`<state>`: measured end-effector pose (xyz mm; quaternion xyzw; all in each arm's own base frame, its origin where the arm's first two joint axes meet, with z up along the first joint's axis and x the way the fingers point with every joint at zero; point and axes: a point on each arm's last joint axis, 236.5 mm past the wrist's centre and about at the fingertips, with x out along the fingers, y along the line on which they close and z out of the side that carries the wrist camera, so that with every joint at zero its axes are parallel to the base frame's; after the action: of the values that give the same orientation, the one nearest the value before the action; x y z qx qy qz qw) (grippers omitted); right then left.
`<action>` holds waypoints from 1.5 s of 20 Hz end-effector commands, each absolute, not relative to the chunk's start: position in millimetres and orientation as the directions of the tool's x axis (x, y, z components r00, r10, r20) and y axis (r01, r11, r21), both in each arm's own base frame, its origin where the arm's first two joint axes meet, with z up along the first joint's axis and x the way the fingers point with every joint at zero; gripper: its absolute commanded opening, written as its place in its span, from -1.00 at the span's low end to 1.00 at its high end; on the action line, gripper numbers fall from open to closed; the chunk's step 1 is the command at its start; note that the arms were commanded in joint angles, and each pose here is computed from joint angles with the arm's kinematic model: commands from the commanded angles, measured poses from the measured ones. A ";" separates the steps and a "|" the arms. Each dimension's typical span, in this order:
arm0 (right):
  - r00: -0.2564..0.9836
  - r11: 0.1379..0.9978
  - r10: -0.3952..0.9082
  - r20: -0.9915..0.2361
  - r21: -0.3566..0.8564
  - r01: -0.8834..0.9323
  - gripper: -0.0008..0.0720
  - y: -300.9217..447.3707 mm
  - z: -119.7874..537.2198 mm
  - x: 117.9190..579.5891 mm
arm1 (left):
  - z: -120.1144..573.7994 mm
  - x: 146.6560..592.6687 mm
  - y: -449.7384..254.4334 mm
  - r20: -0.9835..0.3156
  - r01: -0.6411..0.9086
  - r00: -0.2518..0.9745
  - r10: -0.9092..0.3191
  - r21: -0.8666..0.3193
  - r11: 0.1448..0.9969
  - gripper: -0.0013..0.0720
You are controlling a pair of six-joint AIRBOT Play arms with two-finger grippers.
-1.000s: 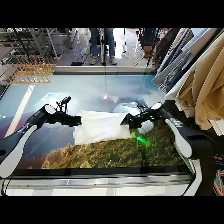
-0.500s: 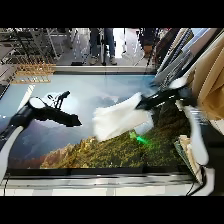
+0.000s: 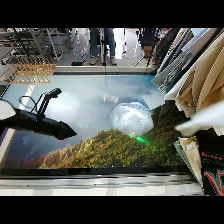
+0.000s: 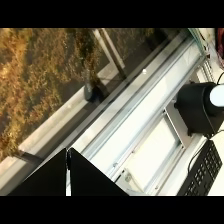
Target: Fold the clothes and pants, and hang the long-sleeved shirts on hangers.
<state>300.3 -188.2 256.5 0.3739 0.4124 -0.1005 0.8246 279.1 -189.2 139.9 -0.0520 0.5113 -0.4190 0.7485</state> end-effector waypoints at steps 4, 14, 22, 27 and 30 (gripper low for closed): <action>0.230 0.160 0.013 -0.973 0.230 0.960 -0.94 -239.8 124.2 91.6 | 152.1 248.9 -187.1 -0.712 0.606 0.154 -0.685 -0.480 0.634 -0.95; 0.029 0.126 0.159 -0.987 0.050 0.991 0.93 -248.3 57.0 46.1 | 146.3 266.5 -175.4 -0.737 0.596 0.227 -0.637 -0.412 0.690 -0.95; 0.904 0.760 0.028 -0.426 0.596 0.258 0.92 -227.8 295.1 331.5 | 129.0 342.8 12.8 -0.821 0.023 0.562 0.102 0.139 0.990 -0.95; 0.502 0.986 0.132 -0.855 0.166 0.024 -0.02 -113.0 150.2 357.8 | 145.2 359.5 10.8 -0.759 0.015 0.645 0.088 0.127 0.992 -0.95; 0.543 0.978 -0.153 -0.826 -0.204 -0.035 -0.93 -138.8 146.2 391.0 | 144.4 359.8 10.9 -0.761 0.015 0.643 0.088 0.128 0.992 -0.95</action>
<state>366.9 -129.3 157.8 0.0956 0.4711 -0.0024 0.8769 355.1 4.6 139.9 0.0588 0.4343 0.0070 0.8988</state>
